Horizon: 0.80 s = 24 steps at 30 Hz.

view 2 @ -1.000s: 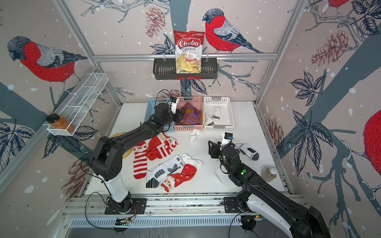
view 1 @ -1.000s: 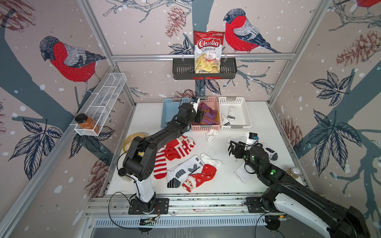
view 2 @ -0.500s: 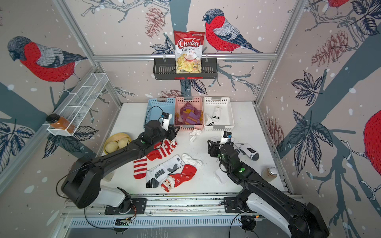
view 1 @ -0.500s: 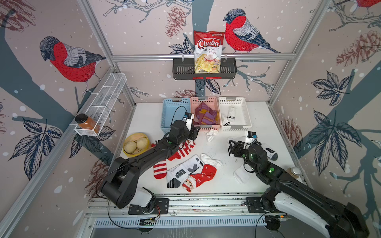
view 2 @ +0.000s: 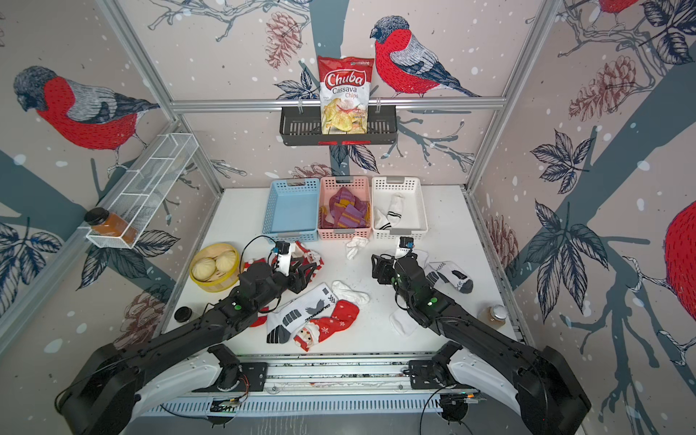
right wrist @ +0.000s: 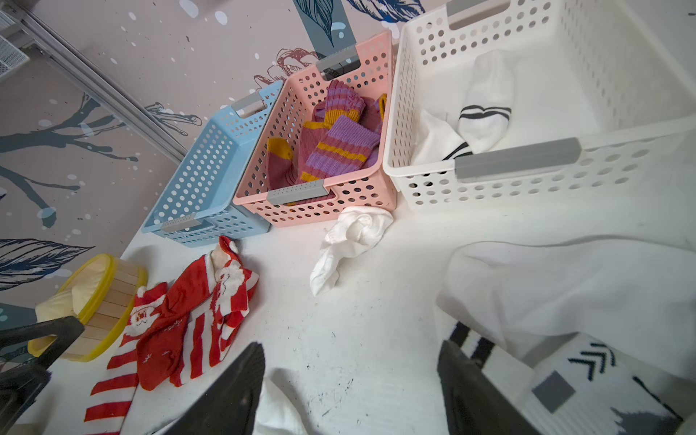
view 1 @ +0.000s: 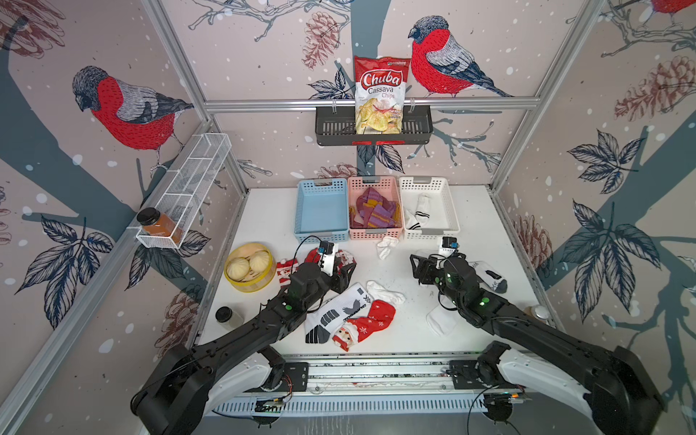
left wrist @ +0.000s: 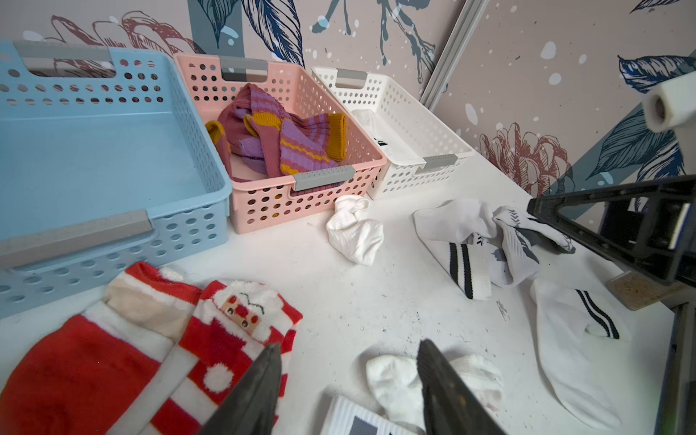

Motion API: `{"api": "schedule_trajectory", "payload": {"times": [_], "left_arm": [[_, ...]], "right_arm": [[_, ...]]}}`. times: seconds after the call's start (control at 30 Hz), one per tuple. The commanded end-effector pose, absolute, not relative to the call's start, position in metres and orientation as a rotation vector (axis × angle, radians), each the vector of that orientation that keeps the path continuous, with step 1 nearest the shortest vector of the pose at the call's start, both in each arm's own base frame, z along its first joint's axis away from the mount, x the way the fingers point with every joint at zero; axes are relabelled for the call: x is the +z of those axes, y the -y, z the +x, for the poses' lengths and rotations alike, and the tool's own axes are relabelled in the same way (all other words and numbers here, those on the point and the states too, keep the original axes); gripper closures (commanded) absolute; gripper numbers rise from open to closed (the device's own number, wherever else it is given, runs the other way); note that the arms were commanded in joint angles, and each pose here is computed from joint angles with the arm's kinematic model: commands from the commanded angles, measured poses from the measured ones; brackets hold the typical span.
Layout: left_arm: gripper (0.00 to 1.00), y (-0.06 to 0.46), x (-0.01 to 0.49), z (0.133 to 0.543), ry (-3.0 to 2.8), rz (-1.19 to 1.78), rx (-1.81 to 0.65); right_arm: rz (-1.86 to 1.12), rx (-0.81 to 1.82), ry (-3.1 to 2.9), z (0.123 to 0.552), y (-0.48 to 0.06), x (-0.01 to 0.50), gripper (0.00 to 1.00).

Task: Sort the socks into the basket by color
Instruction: Pick up the sock at the center of the board.

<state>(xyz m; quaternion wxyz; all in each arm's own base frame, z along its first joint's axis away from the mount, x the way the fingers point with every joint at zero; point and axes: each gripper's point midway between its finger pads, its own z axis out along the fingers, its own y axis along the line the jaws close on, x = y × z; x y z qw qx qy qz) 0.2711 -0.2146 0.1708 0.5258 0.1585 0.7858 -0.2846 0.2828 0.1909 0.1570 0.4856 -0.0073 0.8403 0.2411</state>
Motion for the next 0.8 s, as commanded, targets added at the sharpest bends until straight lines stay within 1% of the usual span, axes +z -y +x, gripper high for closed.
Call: {"api": "schedule_trajectory", "payload": {"times": [0.0,0.17,0.2,0.4,0.57,0.77], "left_arm": [[0.41,0.21,0.183,0.273,-1.829,0.35,-0.666],[0.41,0.21,0.18,0.272,-1.84,0.356,-0.67],[0.4,0.21,0.179,0.272,-1.843,0.353,-0.669],[0.37,0.209,0.175,0.271,-1.857,0.357,-0.666],[0.37,0.206,0.176,0.268,-1.849,0.353,-0.661],[0.36,0.204,0.174,0.267,-1.854,0.352,-0.652]], "right_arm": [[-0.049,0.633,-2.019,0.292,-0.207,0.166,0.25],[-0.089,0.649,-2.102,0.308,-0.231,0.151,0.25],[-0.097,0.65,-2.137,0.312,-0.237,0.141,0.25],[-0.135,0.701,-2.236,0.327,-0.267,0.11,0.27],[-0.15,0.702,-2.276,0.338,-0.28,0.094,0.29],[-0.154,0.676,-2.338,0.351,-0.29,0.074,0.34]]}}
